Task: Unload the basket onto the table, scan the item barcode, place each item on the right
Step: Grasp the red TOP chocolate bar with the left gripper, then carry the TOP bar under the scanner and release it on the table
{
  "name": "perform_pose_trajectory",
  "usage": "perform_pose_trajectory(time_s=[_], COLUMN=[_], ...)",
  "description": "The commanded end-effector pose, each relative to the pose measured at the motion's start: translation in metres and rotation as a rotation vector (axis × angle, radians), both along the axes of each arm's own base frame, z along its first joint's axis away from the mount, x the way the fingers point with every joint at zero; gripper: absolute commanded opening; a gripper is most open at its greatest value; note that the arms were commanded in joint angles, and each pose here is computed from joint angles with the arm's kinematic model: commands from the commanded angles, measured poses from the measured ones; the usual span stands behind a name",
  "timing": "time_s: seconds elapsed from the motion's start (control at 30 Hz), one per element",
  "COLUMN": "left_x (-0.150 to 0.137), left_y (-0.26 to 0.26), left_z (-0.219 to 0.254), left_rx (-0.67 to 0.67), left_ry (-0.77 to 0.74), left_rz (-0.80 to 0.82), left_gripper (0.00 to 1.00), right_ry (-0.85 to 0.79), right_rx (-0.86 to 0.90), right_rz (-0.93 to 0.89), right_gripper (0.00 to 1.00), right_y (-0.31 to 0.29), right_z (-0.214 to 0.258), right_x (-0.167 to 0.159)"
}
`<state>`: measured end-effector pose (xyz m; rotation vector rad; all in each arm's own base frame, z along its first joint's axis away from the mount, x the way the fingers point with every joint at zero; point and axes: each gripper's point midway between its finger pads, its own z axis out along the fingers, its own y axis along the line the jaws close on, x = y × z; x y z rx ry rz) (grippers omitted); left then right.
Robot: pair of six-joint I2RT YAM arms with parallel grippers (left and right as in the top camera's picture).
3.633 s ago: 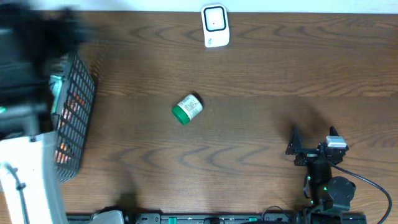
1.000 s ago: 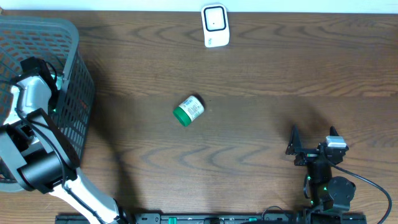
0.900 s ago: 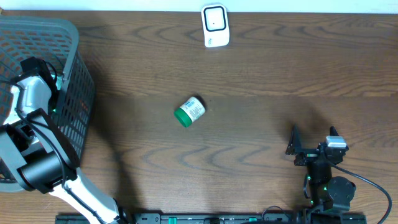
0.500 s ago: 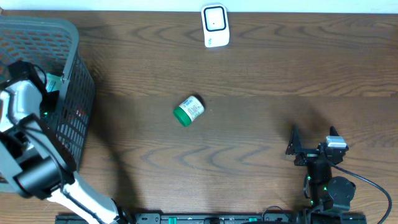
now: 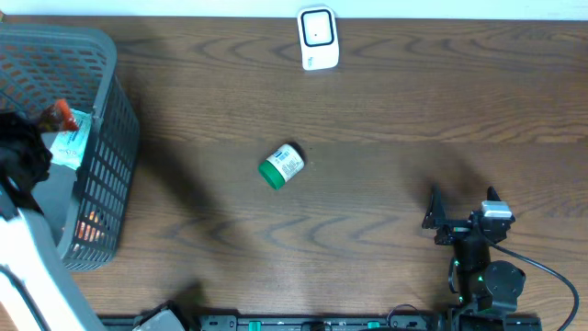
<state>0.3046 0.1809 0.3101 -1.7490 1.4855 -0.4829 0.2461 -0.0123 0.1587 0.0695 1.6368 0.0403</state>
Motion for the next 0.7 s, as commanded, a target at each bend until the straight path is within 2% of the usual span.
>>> perform_pose_trajectory(time_s=[0.0,0.17,0.3,0.67], left_x=[0.01,0.027,0.045,0.09], left_y=[-0.059,-0.127,-0.181,-0.371], left_z=[0.036,0.05,0.035,-0.093], left_rx=[-0.002,0.018,0.019,0.068], left_ry=[-0.128,-0.176,-0.129,0.154], left_rz=[-0.203,-0.411,-0.561,-0.992], left_gripper=[0.12,0.12,0.12,0.12], right_ry=[-0.001,-0.001,-0.001,-0.001], right_rx=[0.012,0.012,0.012,0.012], right_rz=[0.009,0.009,0.009,0.009], right_gripper=[0.99,0.99,0.99,0.99], right_y=[0.002,0.002,0.002,0.002], right_z=[0.0,0.0,0.0,0.0], right_x=[0.0,0.0,0.0,0.0])
